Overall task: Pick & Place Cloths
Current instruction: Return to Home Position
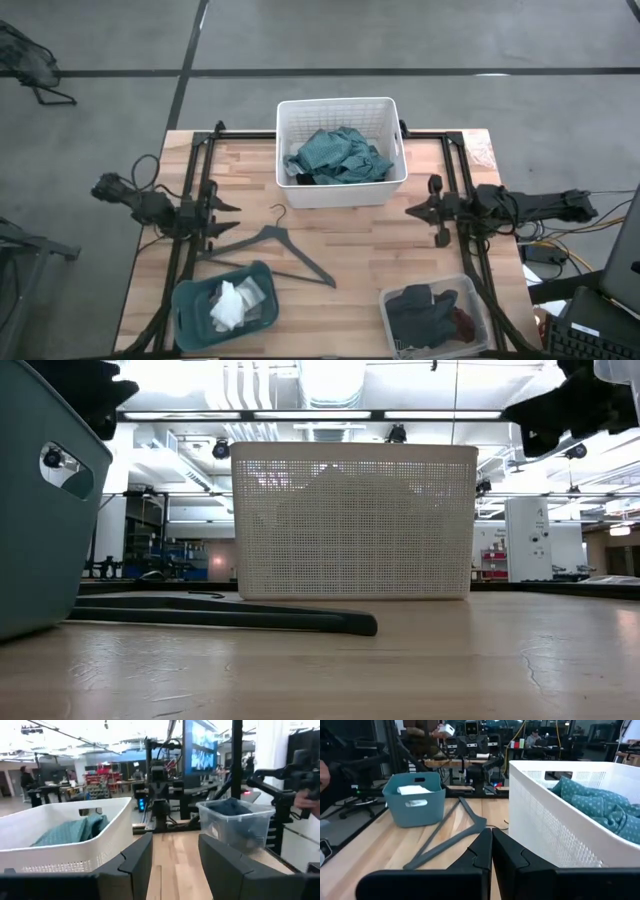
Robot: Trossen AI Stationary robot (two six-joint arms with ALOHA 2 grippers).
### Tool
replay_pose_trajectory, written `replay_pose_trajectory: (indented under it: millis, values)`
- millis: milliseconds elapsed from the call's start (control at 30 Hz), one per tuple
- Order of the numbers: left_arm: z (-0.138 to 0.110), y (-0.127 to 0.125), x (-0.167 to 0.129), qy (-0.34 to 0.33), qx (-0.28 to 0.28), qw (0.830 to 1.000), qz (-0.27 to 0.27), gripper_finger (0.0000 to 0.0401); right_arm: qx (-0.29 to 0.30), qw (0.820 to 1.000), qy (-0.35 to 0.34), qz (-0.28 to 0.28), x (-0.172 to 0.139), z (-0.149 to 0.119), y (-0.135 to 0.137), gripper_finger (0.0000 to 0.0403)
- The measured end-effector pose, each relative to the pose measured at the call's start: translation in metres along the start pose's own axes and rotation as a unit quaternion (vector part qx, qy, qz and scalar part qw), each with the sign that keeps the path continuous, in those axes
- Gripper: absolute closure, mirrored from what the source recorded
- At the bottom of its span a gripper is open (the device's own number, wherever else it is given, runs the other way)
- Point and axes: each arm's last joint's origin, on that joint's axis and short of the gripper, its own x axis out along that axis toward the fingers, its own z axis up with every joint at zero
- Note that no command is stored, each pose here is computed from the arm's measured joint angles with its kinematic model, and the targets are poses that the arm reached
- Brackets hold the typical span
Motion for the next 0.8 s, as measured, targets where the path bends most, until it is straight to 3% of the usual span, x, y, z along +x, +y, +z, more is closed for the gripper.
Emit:
replay_pose_trajectory:
  millis: [200, 467, 633, 800]
  values:
    - [-0.01, -0.001, -0.005, -0.007, -0.002, 1.0, -0.03, 0.0236, -0.007, 1.0, -0.001, 0.01, -0.005, -0.013, 0.0, 0.0394]
    - [-0.024, -0.003, -0.003, 0.008, 0.003, 1.0, -0.02, 0.0236, -0.013, 0.999, 0.007, 0.029, -0.005, -0.033, 0.001, 0.0394]
    - [-0.028, -0.002, -0.002, 0.013, 0.005, 1.0, 0.018, 0.0236, -0.014, 0.999, 0.02, 0.029, -0.003, -0.05, 0.0, 0.0394]
    - [-0.03, 0.001, -0.002, 0.021, 0.02, 0.998, 0.062, 0.0236, -0.012, 1.0, 0.009, 0.024, -0.002, -0.05, 0.0, 0.0394]
